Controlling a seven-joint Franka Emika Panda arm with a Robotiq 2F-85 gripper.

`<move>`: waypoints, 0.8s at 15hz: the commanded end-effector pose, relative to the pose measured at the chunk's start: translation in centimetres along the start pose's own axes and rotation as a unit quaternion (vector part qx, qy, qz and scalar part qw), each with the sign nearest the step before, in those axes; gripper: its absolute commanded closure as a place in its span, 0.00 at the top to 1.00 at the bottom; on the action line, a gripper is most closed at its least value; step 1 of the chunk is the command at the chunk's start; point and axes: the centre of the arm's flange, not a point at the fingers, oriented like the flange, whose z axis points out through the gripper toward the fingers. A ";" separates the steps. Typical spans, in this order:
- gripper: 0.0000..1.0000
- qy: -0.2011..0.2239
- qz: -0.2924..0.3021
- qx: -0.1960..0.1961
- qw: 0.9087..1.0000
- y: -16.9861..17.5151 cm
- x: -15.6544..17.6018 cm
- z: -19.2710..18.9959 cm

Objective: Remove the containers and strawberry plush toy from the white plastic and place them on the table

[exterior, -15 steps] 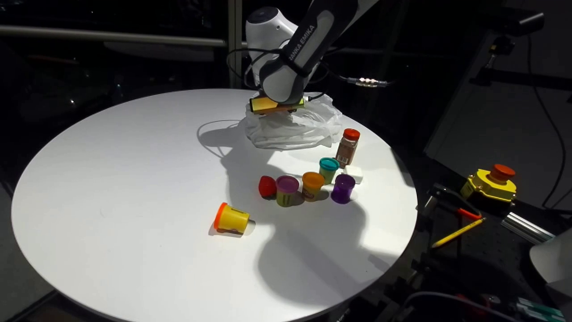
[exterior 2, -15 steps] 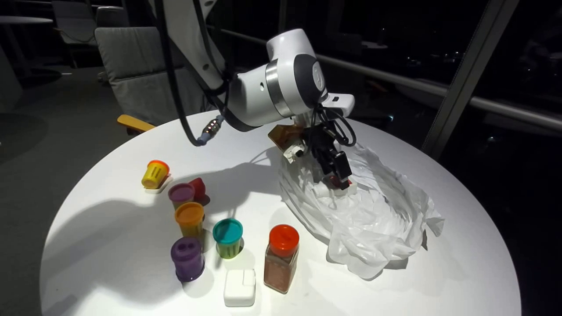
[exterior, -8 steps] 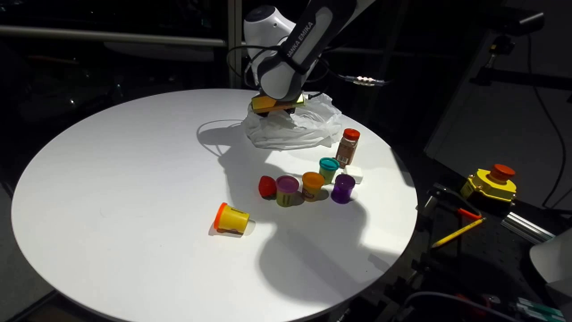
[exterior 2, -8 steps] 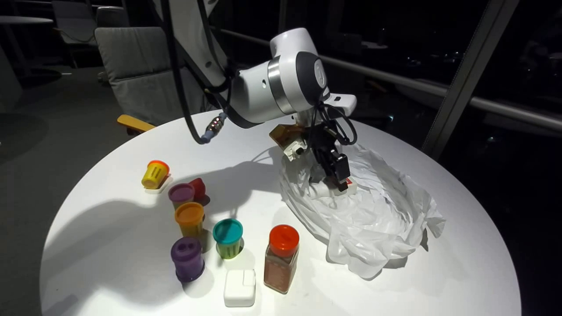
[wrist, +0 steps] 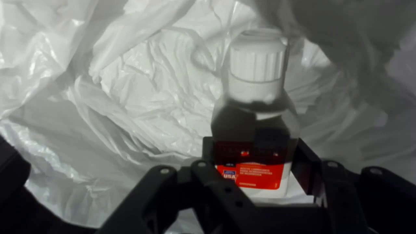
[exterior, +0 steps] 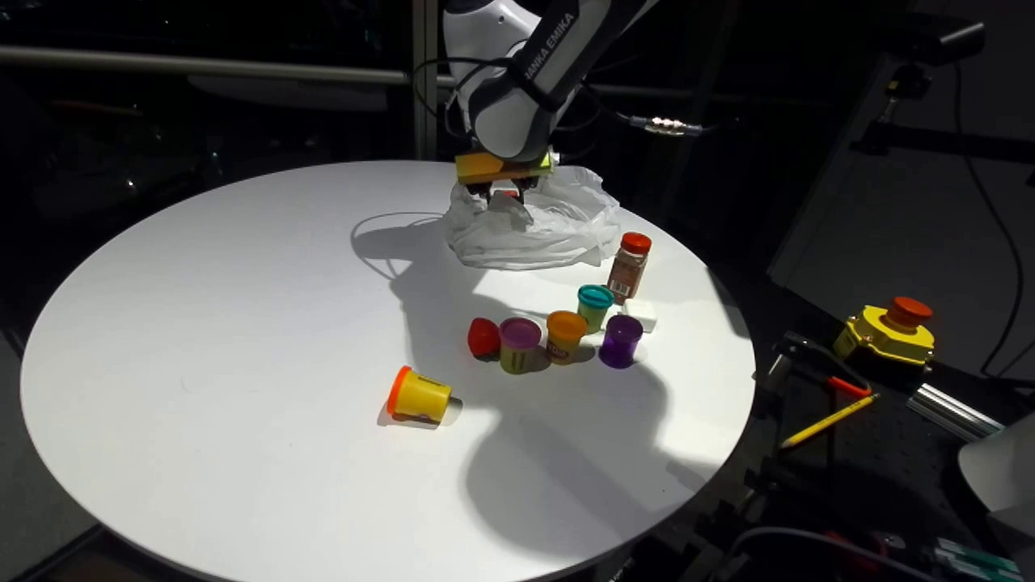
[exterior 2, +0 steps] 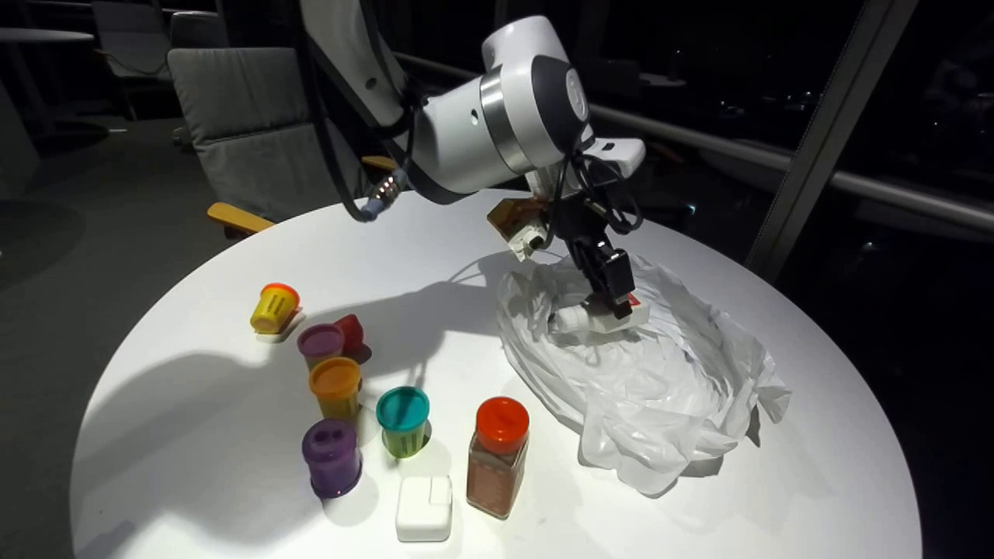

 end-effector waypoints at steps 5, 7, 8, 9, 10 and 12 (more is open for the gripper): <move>0.34 0.034 0.040 -0.014 0.999 5.0 -3.4 -13.4; 0.34 0.036 0.013 0.001 0.999 4.3 -6.4 -15.7; 0.34 0.037 -0.005 0.016 0.999 3.9 -7.7 -17.0; 0.34 0.036 -0.021 0.027 0.999 2.6 -9.1 -17.1; 0.34 0.035 -0.038 0.038 0.998 1.8 -10.4 -17.9; 0.34 0.037 -0.062 0.061 0.995 -1.3 -12.9 -17.1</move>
